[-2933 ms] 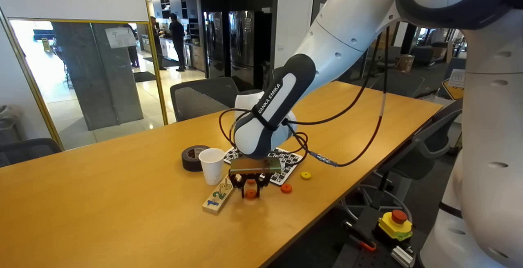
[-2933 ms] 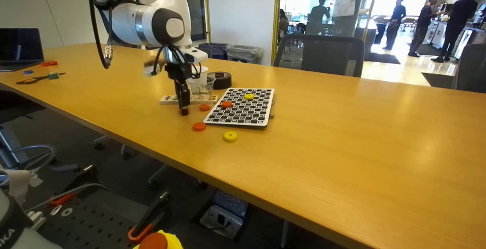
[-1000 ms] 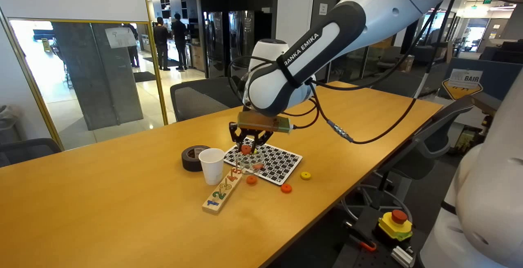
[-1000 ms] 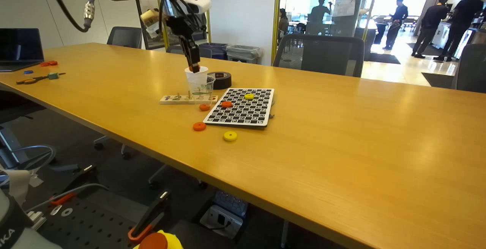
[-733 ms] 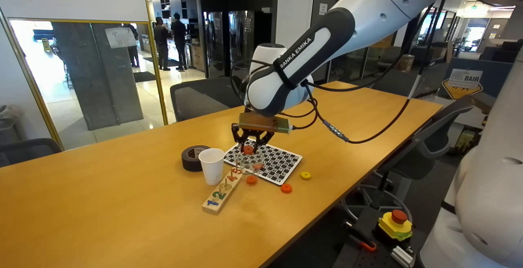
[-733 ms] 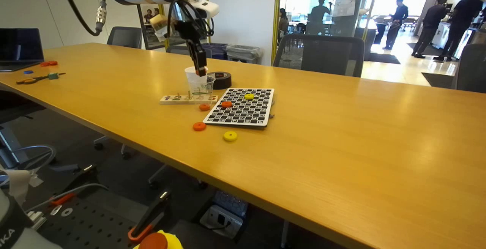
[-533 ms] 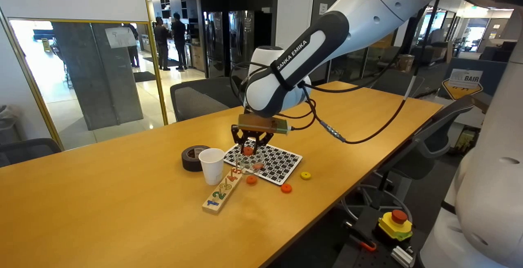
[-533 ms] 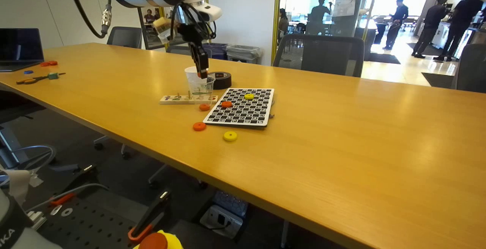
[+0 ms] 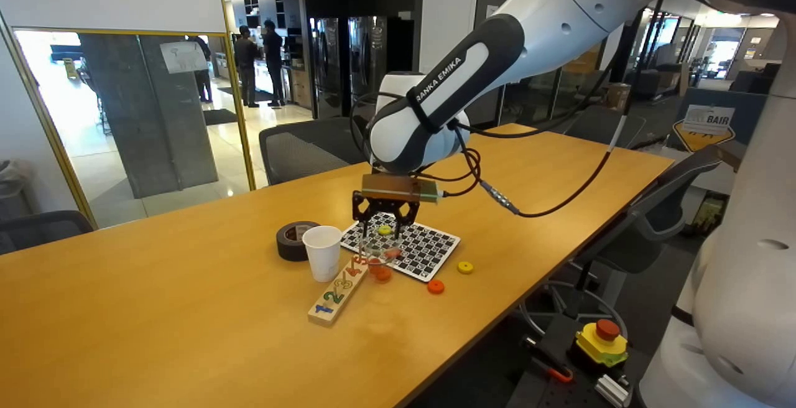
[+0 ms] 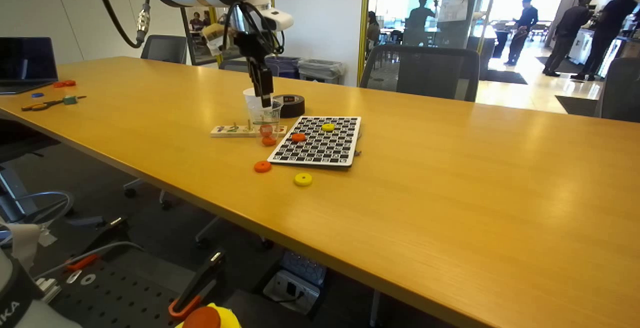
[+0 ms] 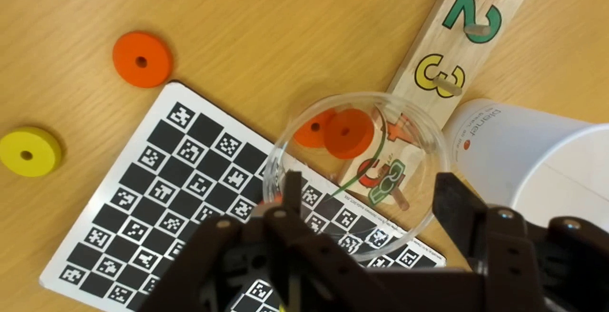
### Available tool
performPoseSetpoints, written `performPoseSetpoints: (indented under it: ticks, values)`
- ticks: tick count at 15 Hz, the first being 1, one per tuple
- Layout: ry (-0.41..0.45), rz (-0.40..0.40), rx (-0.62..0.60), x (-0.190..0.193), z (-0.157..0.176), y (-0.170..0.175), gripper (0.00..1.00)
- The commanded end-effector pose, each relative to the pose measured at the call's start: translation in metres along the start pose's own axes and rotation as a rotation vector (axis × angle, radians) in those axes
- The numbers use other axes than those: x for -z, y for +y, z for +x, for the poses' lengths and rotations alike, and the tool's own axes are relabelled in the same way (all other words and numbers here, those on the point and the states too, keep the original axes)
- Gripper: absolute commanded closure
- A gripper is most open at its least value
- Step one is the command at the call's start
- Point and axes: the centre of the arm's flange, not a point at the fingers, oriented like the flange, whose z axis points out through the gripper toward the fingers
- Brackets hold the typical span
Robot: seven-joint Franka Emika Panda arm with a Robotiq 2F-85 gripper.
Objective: Pick up the orange and yellow objects and put them in the two cups
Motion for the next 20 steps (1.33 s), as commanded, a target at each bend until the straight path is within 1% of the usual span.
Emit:
performPoseSetpoints:
  ticks: [1,4,6,9,11,12,15,20]
  values:
    - [-0.007,-0.017,0.021,0.028,-0.014,0.007,0.0]
    - [-0.03,-0.03,0.043,0.048,-0.034,0.026,0.0]
    - [-0.057,-0.057,0.074,0.058,-0.05,0.044,0.0]
    - [-0.122,-0.114,0.196,0.055,-0.071,0.066,0.0]
    - [-0.132,-0.142,0.248,0.043,-0.08,0.068,0.0]
    - [-0.128,-0.154,0.254,0.034,-0.082,0.068,0.0]
    - [-0.128,-0.15,0.283,0.009,-0.088,0.071,0.0]
    - [-0.127,-0.12,0.244,-0.029,-0.081,0.083,0.0]
